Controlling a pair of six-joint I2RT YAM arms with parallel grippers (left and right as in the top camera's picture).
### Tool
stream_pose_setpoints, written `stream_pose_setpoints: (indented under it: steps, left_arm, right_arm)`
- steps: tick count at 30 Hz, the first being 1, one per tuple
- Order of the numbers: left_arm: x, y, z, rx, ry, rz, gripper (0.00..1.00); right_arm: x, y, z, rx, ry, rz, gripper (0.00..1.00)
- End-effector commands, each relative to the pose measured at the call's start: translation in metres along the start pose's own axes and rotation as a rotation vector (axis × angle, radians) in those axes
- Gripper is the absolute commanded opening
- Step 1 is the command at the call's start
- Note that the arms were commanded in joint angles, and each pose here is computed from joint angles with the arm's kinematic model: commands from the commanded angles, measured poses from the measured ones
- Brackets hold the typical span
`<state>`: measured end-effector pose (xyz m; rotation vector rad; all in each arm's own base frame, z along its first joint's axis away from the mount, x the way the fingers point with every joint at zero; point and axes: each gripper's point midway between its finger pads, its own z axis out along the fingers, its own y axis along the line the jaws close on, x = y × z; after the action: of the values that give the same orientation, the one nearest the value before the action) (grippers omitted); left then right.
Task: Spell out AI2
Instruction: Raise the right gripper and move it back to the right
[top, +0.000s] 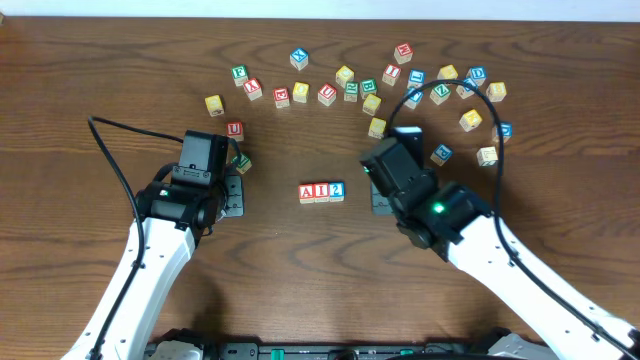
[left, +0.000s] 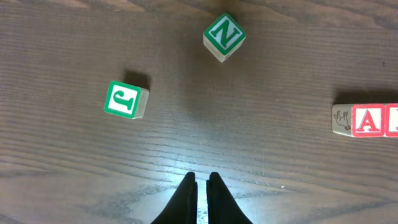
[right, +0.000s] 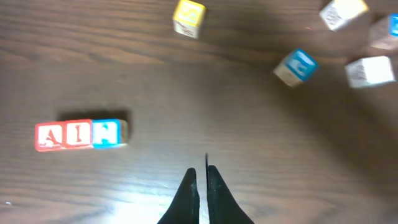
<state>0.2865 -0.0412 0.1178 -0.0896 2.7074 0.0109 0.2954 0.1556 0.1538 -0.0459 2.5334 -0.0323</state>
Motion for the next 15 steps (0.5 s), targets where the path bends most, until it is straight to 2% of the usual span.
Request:
stream_pose_setpoints:
  steps: [1, 6, 12, 15]
  left_arm:
    - [-0.009, 0.002, -0.004, -0.010, -0.022, -0.001, 0.08]
    - [-0.010, 0.002, -0.005, -0.010, -0.023, -0.001, 0.08]
    - [-0.013, 0.001, -0.005, -0.006, -0.036, -0.003, 0.08]
    - [-0.013, 0.001, -0.005, -0.006, -0.037, -0.003, 0.08]
  right_arm:
    - [0.000, -0.020, -0.006, 0.058, 0.002, 0.000, 0.01]
    - [0.006, -0.032, -0.013, 0.087, 0.022, -0.003, 0.01]
    - [-0.023, -0.043, -0.047, 0.085, -0.119, 0.050, 0.03]
    - [-0.042, -0.054, -0.073, 0.091, -0.219, 0.092, 0.27]
